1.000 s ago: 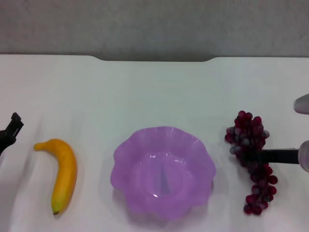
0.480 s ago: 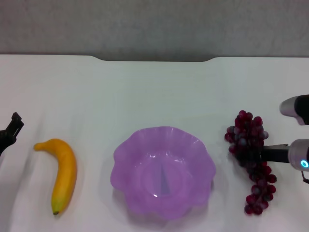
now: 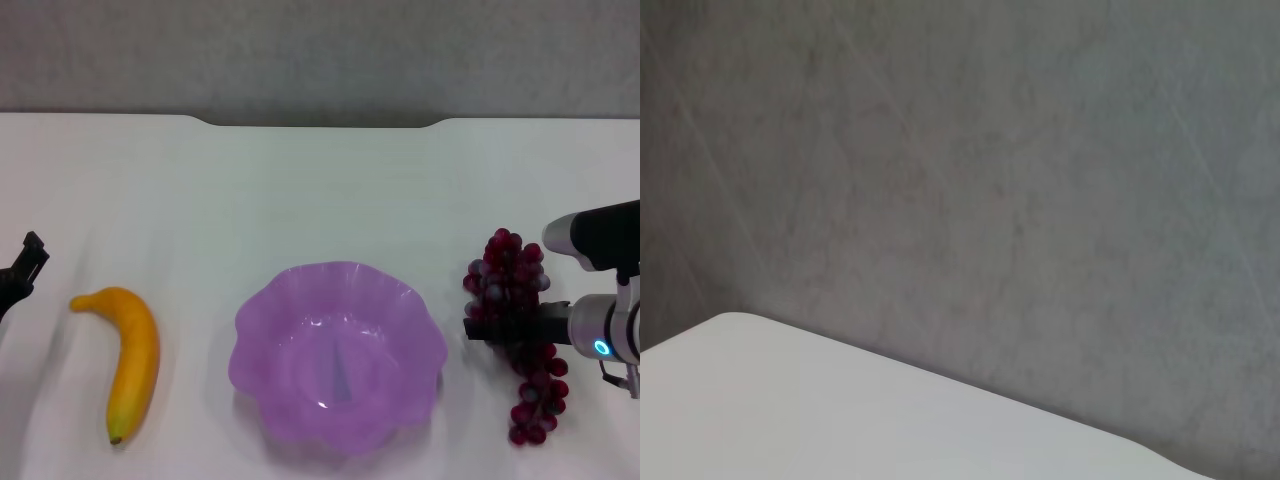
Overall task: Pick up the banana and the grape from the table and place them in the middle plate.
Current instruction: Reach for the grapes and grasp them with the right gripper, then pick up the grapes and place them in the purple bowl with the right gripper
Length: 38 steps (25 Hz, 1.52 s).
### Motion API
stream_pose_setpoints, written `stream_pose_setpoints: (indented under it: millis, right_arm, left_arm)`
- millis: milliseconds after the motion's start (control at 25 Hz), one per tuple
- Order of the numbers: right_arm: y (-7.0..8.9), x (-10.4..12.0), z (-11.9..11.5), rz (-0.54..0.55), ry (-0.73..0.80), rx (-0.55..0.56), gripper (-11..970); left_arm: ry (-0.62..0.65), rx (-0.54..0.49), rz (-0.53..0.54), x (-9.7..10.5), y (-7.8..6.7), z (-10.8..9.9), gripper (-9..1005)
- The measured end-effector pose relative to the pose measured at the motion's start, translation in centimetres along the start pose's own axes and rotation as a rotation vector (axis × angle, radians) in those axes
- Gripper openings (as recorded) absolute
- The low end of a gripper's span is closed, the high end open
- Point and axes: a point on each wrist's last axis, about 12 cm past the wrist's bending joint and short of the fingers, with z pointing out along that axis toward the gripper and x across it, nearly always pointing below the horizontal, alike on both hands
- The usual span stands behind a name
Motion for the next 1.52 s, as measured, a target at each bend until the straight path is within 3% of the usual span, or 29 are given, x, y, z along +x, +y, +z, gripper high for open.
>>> stream_pose_setpoints:
  millis: [280,480,1040,1520]
  right_arm:
    - [-0.1,0.1,0.0,-0.001,-0.005,0.007,813]
    - [-0.2,0.3,0.0,-0.003,-0.012,0.018,598]
    - [-0.8,1.2,0.3,-0.034,-0.038,0.074,448]
    - [-0.3,1.5,0.1,-0.068,-0.108,0.097,411]
  left_arm:
    - [-0.001,-0.001,0.0,0.0,0.0,0.0,890]
    - [-0.002,-0.001,0.0,0.0,0.1,-0.1,890]
    - [-0.005,-0.002,0.0,0.0,0.1,-0.1,890]
    - [-0.01,-0.013,-0.006,-0.1,0.3,-0.2,890]
